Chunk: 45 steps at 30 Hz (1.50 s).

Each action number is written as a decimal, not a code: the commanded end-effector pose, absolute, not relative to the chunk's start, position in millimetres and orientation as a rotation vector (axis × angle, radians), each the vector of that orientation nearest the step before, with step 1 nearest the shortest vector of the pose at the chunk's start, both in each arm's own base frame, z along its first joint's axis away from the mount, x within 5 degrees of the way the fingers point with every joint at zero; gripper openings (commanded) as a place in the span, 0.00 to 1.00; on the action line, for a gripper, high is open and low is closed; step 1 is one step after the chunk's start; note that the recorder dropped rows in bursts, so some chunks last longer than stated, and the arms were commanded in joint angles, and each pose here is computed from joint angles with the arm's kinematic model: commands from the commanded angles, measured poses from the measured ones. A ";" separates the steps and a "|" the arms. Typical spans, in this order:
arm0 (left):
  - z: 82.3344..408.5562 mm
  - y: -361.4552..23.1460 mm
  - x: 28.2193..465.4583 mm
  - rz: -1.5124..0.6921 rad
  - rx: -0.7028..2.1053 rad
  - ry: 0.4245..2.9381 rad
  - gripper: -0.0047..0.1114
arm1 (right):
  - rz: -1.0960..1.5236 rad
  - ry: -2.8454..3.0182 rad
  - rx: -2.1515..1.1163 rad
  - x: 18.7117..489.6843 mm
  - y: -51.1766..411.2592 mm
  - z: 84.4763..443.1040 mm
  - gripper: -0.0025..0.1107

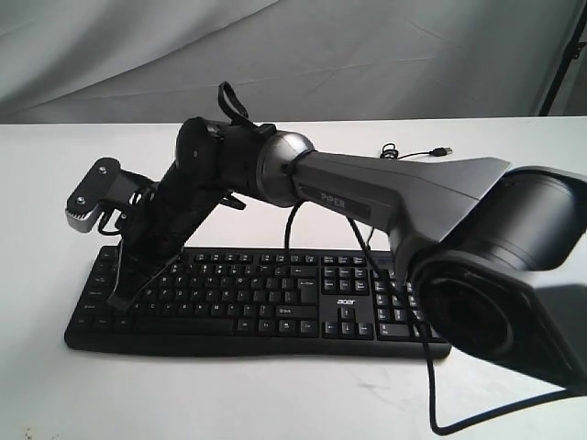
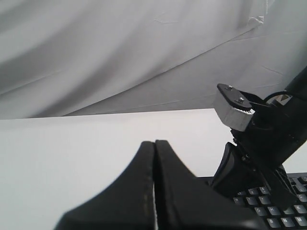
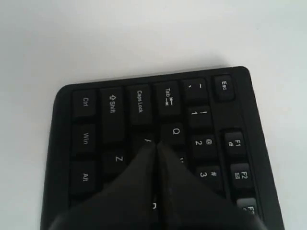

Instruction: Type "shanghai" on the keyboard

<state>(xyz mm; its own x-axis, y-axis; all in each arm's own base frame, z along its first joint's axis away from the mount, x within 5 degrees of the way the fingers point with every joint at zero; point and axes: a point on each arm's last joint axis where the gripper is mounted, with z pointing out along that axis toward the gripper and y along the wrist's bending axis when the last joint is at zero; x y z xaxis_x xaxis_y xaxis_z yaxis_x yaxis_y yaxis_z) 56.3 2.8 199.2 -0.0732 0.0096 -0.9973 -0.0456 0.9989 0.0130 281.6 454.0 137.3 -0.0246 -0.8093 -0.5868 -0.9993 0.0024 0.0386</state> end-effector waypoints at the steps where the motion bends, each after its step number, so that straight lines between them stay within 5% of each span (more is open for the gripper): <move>1: 199.2 2.4 56.2 0.037 -0.026 1.637 0.04 | 0.624 1.875 -1.872 279.5 457.6 132.8 0.02; 33: 199.2 2.4 56.2 0.037 -0.026 1.637 0.04 | 0.619 1.894 -1.891 277.9 459.0 116.7 0.02; 45: 199.2 2.4 56.2 0.037 -0.026 1.637 0.04 | 0.558 1.819 -1.924 275.8 449.3 166.5 0.02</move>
<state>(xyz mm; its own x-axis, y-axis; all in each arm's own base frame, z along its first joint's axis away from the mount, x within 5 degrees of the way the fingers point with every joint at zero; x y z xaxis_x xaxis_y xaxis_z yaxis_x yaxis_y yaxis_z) 56.3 2.8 199.2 -0.0732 0.0096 -0.9973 -0.0456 0.9989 0.0130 278.7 453.8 146.1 0.0333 -0.8232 -0.5668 -0.9994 -0.0287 -0.0171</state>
